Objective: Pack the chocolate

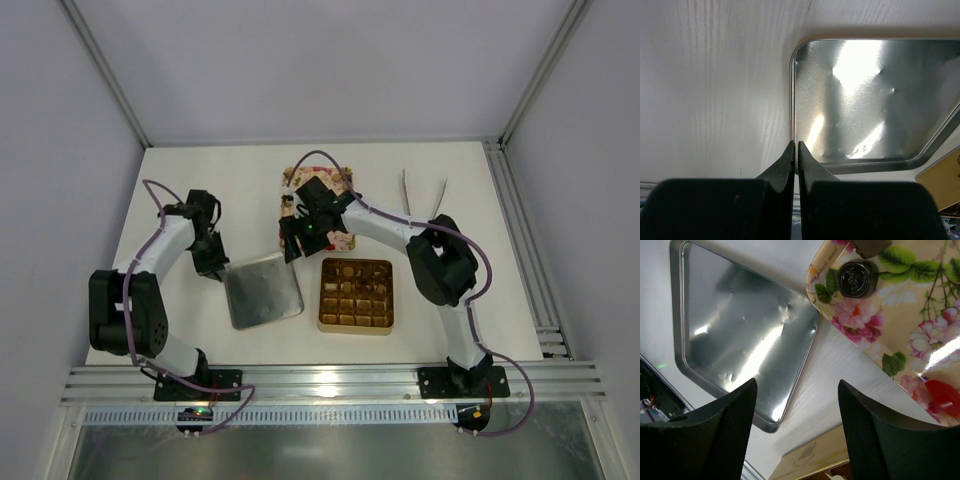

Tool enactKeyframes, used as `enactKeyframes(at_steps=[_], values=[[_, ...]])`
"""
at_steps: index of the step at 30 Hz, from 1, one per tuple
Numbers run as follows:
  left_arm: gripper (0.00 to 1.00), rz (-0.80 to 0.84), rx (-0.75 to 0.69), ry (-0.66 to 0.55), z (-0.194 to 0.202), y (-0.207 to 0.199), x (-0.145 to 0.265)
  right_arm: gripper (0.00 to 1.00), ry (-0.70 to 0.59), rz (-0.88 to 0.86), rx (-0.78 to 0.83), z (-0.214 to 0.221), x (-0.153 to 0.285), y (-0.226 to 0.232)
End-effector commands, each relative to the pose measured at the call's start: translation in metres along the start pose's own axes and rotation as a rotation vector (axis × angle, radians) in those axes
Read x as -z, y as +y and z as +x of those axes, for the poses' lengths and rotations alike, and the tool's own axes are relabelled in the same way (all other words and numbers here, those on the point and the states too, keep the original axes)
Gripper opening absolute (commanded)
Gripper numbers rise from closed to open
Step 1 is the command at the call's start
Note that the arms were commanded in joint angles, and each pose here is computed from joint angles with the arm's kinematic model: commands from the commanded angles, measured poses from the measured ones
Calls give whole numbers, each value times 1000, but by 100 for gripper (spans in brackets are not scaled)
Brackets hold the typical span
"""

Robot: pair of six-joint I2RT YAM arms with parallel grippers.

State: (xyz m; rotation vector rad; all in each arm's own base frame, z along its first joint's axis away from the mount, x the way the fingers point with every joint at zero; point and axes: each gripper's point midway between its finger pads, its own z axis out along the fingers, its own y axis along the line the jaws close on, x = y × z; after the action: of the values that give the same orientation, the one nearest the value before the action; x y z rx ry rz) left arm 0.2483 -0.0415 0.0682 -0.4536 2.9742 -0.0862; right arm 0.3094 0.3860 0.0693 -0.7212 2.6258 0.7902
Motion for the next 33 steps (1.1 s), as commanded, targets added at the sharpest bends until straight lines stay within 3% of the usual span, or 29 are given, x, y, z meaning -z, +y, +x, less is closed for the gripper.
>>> enactKeyframes(at_steps=[1,6,17,24,33], values=[[0,27,-6,-4,2,-2,10,66,-36,-21,7,-16,4,16],[0,21,6,1,0,-2,6,53,-2,17,-5,-5,-9,15],[23,13,28,6,-3,-2,-12,39,-5,147,-94,12,-35,-6],[46,37,25,-6,-7,-6,-15,33,-20,178,-115,14,-46,-7],[56,51,24,-3,-6,-9,-21,24,-17,204,-135,22,-61,-8]])
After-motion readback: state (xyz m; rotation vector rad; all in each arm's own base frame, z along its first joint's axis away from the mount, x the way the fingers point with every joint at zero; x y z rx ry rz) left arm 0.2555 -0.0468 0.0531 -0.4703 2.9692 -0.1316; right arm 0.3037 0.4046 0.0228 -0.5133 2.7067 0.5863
